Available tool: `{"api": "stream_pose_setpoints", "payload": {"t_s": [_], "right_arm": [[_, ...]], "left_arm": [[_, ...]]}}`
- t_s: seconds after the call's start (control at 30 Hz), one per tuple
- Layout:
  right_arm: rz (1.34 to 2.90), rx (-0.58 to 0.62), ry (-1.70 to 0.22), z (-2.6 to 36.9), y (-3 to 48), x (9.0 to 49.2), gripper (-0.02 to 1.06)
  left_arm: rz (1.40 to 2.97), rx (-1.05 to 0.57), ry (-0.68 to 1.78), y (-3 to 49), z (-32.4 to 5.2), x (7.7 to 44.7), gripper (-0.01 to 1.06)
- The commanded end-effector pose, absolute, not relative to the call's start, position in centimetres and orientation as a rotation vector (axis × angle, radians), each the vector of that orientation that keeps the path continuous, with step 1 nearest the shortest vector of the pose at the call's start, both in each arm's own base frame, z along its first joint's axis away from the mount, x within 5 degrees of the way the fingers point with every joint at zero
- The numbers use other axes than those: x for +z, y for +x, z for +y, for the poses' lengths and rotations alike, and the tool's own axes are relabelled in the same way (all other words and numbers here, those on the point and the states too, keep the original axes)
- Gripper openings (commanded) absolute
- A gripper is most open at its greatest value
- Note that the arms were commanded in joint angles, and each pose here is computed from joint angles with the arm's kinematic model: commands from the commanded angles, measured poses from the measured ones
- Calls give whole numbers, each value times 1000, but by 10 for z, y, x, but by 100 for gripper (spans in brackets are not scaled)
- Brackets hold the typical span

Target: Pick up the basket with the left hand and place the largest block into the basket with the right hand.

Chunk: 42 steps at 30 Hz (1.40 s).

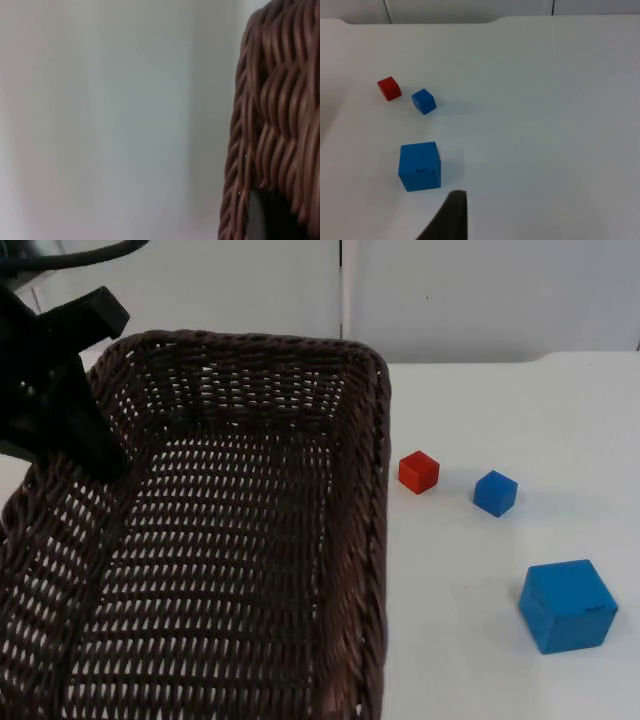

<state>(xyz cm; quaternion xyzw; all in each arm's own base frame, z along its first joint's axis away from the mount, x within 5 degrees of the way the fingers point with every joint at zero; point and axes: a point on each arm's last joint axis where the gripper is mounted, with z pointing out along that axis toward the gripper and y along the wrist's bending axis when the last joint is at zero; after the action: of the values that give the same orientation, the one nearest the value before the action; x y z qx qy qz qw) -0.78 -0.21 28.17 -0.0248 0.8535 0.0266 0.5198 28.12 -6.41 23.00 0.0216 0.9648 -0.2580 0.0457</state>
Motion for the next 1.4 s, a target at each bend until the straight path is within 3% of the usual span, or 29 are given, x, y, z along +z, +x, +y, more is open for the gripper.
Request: {"api": "stream_pose_setpoints", "payload": {"t_s": [0.0, 0.5, 0.73, 1.37], "right_arm": [[2045, 58, -55, -2, -7, 280, 105], [2030, 66, -55, -2, -8, 282, 105], [2036, 66, -56, 0, 9, 306, 105], [2370, 165, -127, 24, 164, 337, 105]], "left_arm": [[2910, -853, 21, 277, -67, 229, 0], [2906, -841, 30, 275, -67, 222, 0], [2908, -856, 72, 273, -67, 222, 0], [2902, -862, 89, 273, -68, 222, 0]]}}
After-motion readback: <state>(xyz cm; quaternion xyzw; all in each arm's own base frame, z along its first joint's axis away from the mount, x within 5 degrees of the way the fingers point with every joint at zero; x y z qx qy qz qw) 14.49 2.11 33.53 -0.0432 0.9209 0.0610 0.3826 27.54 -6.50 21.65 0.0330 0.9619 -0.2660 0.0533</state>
